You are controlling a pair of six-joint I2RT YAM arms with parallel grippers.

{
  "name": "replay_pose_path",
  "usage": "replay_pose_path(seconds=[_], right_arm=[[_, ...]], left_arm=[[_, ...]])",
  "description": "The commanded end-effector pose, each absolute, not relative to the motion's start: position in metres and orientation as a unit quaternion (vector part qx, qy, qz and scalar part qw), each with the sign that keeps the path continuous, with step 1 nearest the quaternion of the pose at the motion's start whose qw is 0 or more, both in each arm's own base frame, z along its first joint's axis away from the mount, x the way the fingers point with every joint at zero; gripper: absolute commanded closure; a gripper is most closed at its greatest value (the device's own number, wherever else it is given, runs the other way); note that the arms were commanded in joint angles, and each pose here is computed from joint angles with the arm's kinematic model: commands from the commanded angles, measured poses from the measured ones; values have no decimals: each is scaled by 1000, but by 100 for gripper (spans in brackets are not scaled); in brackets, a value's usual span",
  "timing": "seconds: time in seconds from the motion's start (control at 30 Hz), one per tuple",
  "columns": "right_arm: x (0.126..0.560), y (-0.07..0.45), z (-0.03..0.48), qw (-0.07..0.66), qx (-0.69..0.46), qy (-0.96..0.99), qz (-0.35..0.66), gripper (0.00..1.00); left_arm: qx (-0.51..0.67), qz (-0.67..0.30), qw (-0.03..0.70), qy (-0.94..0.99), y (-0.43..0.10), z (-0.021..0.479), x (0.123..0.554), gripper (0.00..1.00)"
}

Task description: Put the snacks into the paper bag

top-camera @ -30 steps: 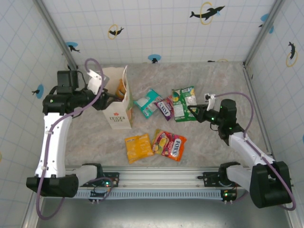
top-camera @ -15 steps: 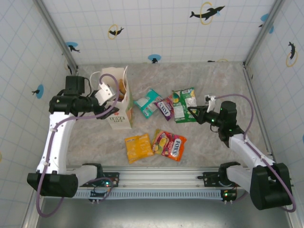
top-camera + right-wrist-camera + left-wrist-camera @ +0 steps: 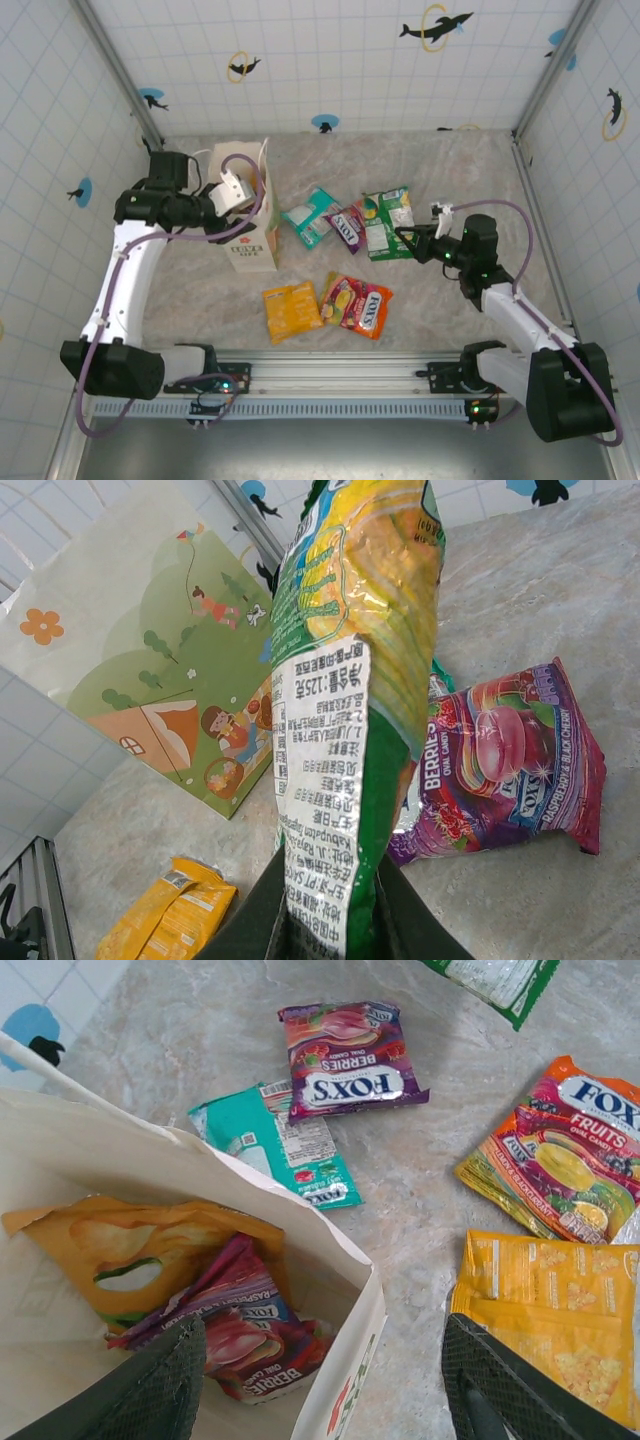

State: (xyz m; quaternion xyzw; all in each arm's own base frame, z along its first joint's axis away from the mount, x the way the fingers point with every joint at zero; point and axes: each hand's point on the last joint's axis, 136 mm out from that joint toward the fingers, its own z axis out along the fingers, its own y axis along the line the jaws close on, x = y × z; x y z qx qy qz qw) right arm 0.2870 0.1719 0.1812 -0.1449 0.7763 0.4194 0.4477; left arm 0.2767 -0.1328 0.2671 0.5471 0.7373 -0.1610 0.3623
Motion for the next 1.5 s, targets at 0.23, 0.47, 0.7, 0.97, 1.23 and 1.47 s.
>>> replay_pose_path(seconds=[0.23, 0.47, 0.7, 0.97, 1.23, 1.47], right_arm=[[286, 173, 188, 477, -170, 760, 408, 91], [289, 173, 195, 489, -172, 752, 406, 91], [289, 171, 196, 495, -169, 752, 402, 91], [288, 170, 199, 498, -170, 749, 402, 91], [286, 169, 200, 501, -167, 749, 400, 91], [284, 167, 203, 507, -166, 747, 397, 91]], left_arm=[[563, -146, 329, 744, -128, 248, 275, 44], [574, -165, 340, 727, -140, 257, 281, 63], [576, -179, 345, 719, -146, 262, 276, 75], [585, -188, 348, 708, -155, 262, 267, 91], [596, -202, 345, 697, -164, 264, 259, 100], [606, -227, 356, 675, -178, 276, 252, 100]])
